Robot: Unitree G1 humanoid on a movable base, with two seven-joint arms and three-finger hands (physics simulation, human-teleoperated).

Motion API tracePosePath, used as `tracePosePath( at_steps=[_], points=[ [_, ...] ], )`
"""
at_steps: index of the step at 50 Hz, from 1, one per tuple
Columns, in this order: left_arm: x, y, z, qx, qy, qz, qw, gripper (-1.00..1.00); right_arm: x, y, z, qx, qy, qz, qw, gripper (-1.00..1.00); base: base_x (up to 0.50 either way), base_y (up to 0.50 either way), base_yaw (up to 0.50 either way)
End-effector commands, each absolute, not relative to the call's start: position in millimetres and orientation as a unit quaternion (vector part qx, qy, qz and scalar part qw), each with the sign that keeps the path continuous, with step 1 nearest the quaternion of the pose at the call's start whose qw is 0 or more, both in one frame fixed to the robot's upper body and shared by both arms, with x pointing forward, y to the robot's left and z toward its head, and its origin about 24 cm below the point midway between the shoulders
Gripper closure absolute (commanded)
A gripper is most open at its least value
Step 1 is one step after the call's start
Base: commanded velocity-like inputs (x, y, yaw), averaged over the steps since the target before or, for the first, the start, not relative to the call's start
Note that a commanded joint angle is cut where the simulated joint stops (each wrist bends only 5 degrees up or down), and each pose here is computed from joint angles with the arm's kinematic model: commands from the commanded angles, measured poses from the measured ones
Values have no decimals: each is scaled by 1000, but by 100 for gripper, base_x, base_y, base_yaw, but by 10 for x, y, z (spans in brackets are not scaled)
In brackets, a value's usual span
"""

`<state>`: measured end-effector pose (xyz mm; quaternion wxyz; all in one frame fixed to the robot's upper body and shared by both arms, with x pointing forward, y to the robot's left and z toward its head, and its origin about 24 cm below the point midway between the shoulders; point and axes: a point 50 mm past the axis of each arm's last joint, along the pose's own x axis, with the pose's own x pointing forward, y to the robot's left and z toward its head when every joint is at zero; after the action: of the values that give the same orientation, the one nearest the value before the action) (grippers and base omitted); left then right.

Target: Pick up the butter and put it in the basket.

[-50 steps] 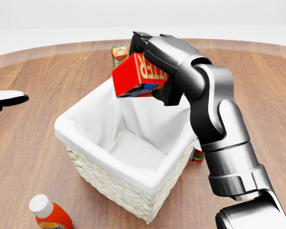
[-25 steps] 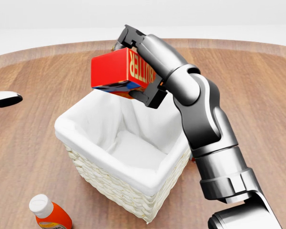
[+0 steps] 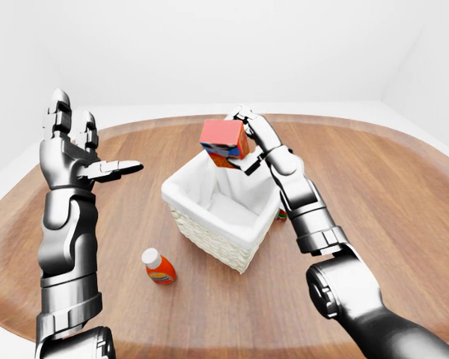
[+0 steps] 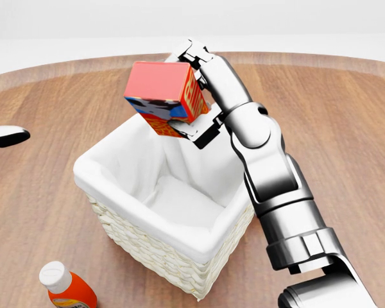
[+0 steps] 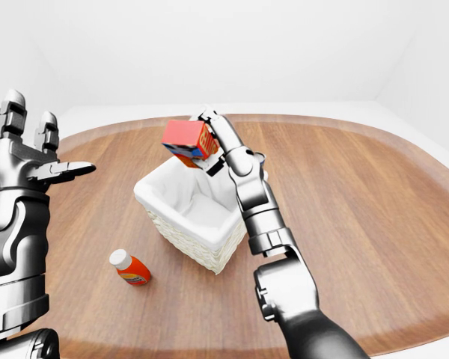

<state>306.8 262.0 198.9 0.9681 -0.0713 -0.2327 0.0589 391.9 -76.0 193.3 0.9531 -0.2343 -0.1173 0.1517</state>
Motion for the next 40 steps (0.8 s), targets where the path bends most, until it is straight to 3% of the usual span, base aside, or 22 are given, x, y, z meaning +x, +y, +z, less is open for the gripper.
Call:
tracePosePath(
  at_steps=[1,40],
  points=[
    [3075,2635,1963,-72,-227,60,969,-100,3961,-744,1832,-182,-95,131,970,100,0,0,0],
    [3079,2660,1895,-76,-215,61,972,-100,4009,-637,1292,-160,28,132,978,100,0,0,0]
  ],
)
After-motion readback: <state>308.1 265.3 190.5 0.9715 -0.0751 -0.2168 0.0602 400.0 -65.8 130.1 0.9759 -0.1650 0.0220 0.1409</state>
